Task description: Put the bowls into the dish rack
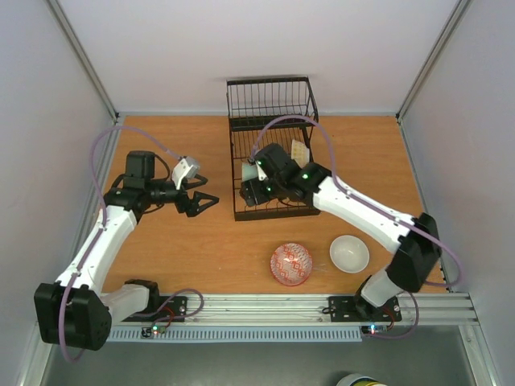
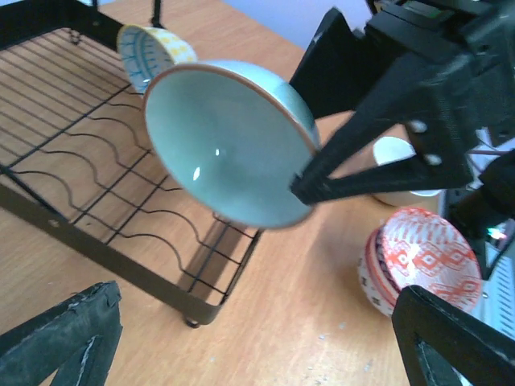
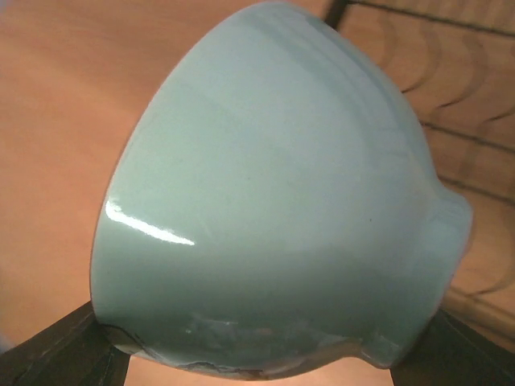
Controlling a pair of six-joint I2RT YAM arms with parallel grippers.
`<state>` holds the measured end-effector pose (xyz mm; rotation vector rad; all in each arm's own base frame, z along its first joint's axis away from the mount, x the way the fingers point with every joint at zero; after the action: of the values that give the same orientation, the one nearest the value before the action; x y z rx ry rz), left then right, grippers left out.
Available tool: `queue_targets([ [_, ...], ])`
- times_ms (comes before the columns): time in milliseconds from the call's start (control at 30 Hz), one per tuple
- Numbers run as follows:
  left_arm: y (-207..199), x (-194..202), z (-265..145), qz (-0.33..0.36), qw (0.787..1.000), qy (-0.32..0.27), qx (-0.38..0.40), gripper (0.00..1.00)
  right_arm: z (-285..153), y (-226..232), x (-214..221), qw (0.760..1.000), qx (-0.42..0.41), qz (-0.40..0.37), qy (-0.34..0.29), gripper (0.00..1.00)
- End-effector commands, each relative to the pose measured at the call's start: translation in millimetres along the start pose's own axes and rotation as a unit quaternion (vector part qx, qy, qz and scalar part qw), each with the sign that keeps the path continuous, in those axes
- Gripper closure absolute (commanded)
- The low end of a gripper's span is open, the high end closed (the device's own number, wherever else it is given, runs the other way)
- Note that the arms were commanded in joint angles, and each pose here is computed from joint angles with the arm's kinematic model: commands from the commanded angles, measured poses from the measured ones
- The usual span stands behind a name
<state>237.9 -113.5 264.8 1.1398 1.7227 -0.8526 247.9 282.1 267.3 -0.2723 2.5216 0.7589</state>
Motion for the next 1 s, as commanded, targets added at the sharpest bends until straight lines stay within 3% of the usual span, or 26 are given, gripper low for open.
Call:
queue_targets([
  [0,15,-4,-1,0.009,0.998,0.003,-0.064,0.08,0,-22,-42,0.978,0.186,-0.063,-0.065,0.97],
  [133,16,-1,1,0.006,0.998,0.005,-0.062,0.08,24,-34,-61,0.948,0.290,-0.105,-0.075,0.97],
  [400,14,-3,-1,0.011,0.998,0.004,-0.063,0.07,72,-57,-90,0.921,0.361,-0.127,-0.069,0.97],
  [967,16,1,1,0.010,0.998,0.007,-0.061,0.07,112,-112,-116,0.916,0.384,-0.105,-0.042,0.97],
])
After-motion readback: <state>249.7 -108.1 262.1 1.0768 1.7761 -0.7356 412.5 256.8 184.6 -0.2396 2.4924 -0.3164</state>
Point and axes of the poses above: each gripper's point midway between its finger pads, its own z axis out along the fingers, its own y axis along the line the jaws close on, x = y × z, the point moved 7 cm from there along -z, back along the fingers, and after that the axes turned 15 degrees about z, right-handed, at the moved point
